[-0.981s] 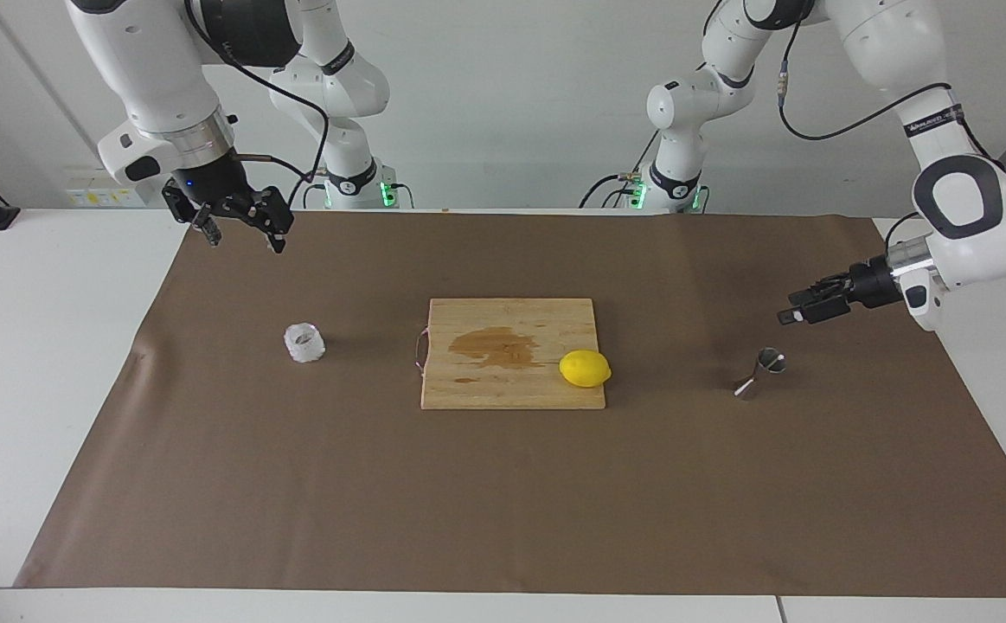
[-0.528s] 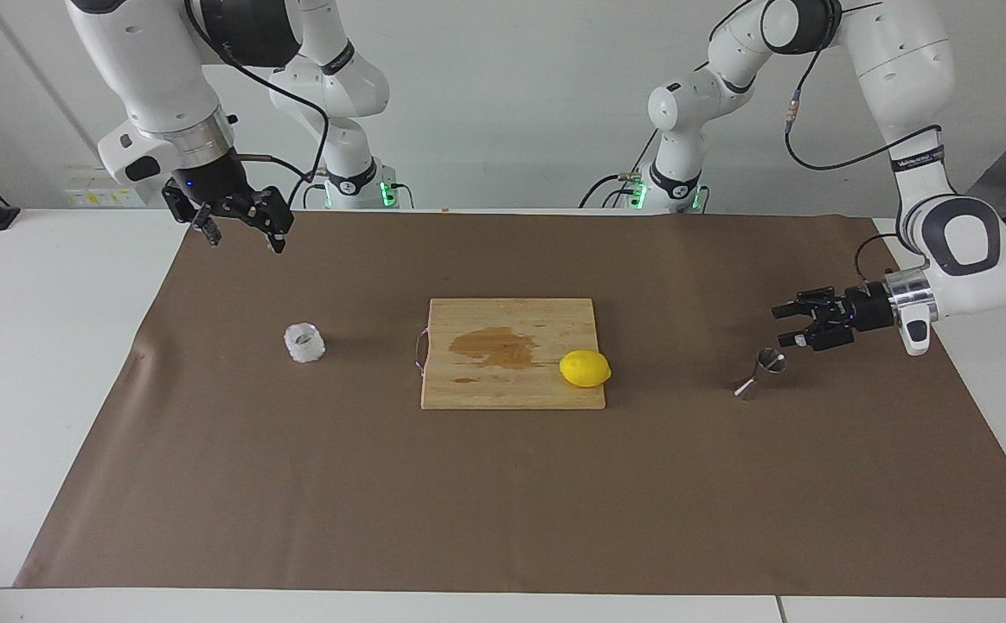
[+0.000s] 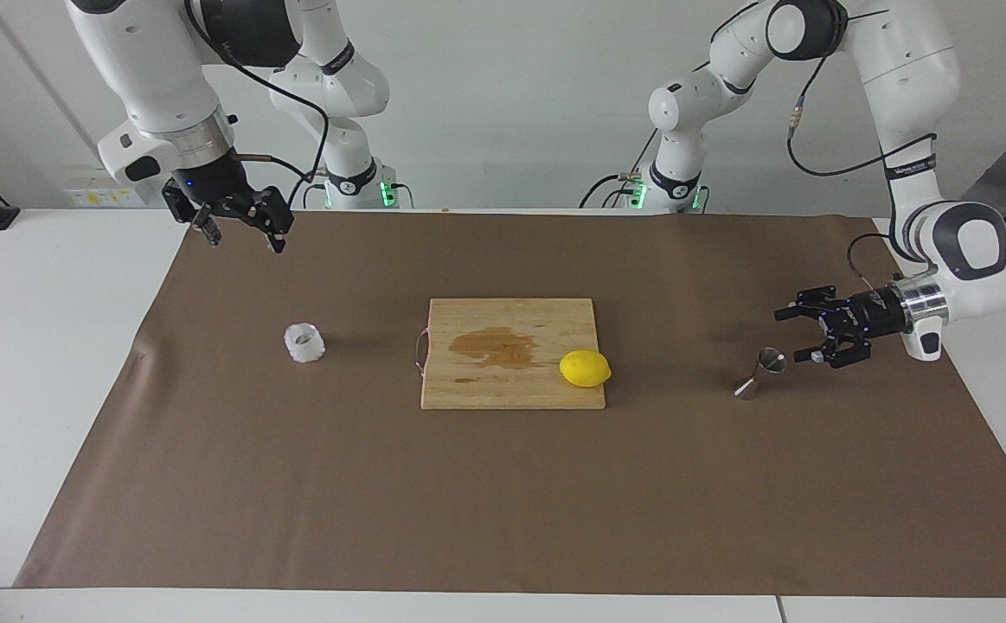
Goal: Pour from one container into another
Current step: 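Move the open left gripper toward the silver metal cup, then close the left gripper around the silver metal cup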
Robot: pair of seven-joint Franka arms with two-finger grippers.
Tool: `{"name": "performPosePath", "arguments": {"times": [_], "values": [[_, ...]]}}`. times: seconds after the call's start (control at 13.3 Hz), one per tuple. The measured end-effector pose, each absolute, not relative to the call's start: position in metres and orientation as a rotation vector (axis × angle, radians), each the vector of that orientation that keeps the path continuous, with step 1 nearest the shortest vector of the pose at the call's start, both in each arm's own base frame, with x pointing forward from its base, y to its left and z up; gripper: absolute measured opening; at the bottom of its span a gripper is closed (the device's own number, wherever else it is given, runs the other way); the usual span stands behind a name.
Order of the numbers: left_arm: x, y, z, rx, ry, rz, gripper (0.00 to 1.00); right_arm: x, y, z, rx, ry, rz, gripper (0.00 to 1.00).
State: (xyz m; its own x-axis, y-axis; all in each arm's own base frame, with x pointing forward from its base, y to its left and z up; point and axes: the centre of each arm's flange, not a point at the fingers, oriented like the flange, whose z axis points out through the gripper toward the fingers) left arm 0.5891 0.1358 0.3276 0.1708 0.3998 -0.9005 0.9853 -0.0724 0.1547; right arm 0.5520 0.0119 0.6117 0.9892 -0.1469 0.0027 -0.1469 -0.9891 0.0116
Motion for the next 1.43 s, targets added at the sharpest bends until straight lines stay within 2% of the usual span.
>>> {"name": "performPosePath", "arguments": {"times": [0.3,1.43], "values": [[0.599,0.133,0.310,1.503,1.405,-0.953,1.00,0.552,0.012,0.612,3.121,-0.231,0.003,1.00],[0.602,0.132,0.278,1.369,1.421,-1.030,1.00,0.552,0.012,0.612,3.121,-0.231,0.003,1.00]]}}
